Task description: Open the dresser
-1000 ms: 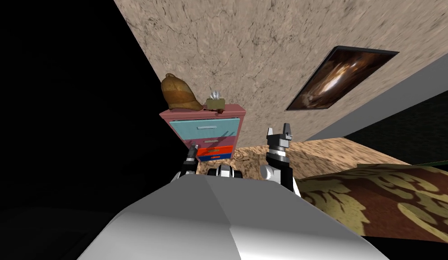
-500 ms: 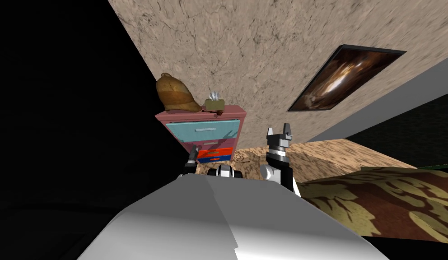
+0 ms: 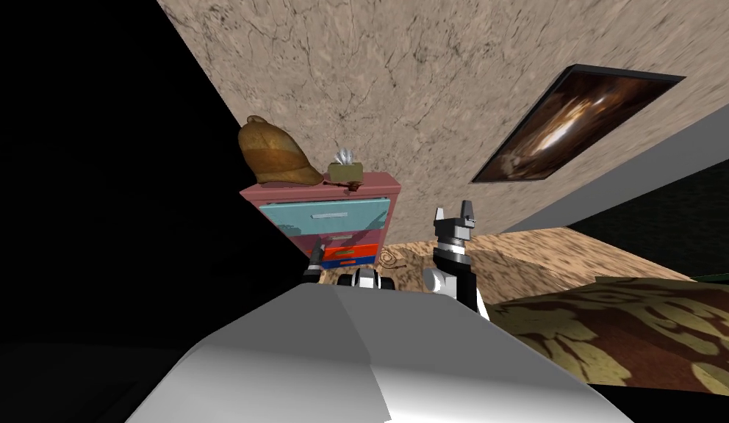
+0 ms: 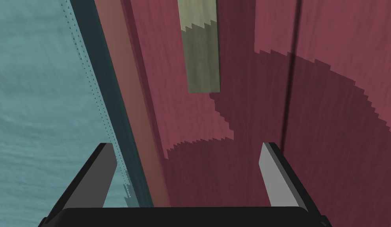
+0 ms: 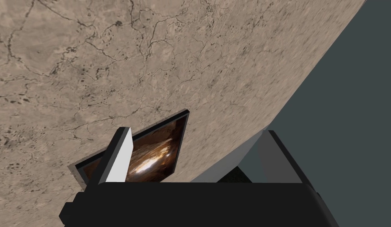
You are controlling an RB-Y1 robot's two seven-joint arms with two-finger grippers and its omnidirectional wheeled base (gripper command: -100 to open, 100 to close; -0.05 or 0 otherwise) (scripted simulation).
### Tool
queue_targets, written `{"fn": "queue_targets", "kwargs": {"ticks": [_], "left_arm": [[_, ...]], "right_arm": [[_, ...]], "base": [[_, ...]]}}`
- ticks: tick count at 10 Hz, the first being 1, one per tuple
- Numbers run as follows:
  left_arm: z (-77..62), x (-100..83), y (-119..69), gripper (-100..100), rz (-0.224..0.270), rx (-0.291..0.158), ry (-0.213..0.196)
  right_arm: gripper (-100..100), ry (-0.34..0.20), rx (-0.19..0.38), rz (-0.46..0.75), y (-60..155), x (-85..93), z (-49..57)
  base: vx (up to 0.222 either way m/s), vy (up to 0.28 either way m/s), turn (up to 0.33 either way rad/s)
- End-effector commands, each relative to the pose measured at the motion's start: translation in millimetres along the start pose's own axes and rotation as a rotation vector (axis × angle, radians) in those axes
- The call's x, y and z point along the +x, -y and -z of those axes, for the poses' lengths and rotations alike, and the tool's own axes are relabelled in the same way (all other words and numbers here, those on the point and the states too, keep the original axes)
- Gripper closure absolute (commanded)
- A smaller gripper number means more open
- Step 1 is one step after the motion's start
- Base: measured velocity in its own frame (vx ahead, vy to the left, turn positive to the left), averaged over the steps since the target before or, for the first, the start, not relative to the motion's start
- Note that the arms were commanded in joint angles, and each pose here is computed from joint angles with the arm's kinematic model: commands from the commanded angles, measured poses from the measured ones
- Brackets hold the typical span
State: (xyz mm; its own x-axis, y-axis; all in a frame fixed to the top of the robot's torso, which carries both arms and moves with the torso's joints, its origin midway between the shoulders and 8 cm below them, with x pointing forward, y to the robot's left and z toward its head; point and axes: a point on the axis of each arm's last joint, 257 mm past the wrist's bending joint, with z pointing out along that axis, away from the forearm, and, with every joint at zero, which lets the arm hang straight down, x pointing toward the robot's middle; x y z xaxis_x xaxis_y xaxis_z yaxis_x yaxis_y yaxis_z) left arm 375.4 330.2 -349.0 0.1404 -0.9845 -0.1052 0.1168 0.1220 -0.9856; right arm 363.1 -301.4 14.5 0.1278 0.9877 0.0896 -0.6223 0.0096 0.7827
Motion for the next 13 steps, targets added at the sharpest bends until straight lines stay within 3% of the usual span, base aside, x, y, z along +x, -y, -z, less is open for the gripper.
{"fn": "queue_targets", "kwargs": {"ticks": [1,4,7,8,9,10,11,13], "left_arm": [[8.3,12.9,-15.0,-100,0.038,-0.026,0.018],[15.0,32.9,-24.1,-100,0.092,-0.046,0.039],[0.6,26.1,-16.9,-100,0.083,-0.043,0.035],[3.8,27.5,-17.0,-100,0.083,-0.04,0.035],[12.2,28.1,-20.6,100,0.083,-0.043,0.035],[7.1,27.6,-19.3,100,0.083,-0.045,0.035],[4.6,13.8,-15.9,-100,0.045,-0.033,0.021],[1.1,0.1,-13.9,-100,0.009,-0.029,0.007]], "right_arm": [[0,0.0,0.0,0.0,0.0,0.0,0.0],[0,0.0,0.0,0.0,0.0,0.0,0.0],[0,0.0,0.0,0.0,0.0,0.0,0.0],[0,0.0,0.0,0.0,0.0,0.0,0.0],[0,0.0,0.0,0.0,0.0,0.0,0.0],[0,0.0,0.0,0.0,0.0,0.0,-0.1],[0,0.0,0.0,0.0,0.0,0.1,-0.1],[0,0.0,0.0,0.0,0.0,0.0,0.0]], "base": [[0.053,-0.006,0.0],[0.043,-0.006,0.002],[0.033,-0.001,0.002],[0.02,0.0,-0.001],[-0.031,-0.002,-0.002],[-0.027,-0.003,0.013],[-0.015,-0.009,-0.001],[-0.006,-0.006,0.004]]}}
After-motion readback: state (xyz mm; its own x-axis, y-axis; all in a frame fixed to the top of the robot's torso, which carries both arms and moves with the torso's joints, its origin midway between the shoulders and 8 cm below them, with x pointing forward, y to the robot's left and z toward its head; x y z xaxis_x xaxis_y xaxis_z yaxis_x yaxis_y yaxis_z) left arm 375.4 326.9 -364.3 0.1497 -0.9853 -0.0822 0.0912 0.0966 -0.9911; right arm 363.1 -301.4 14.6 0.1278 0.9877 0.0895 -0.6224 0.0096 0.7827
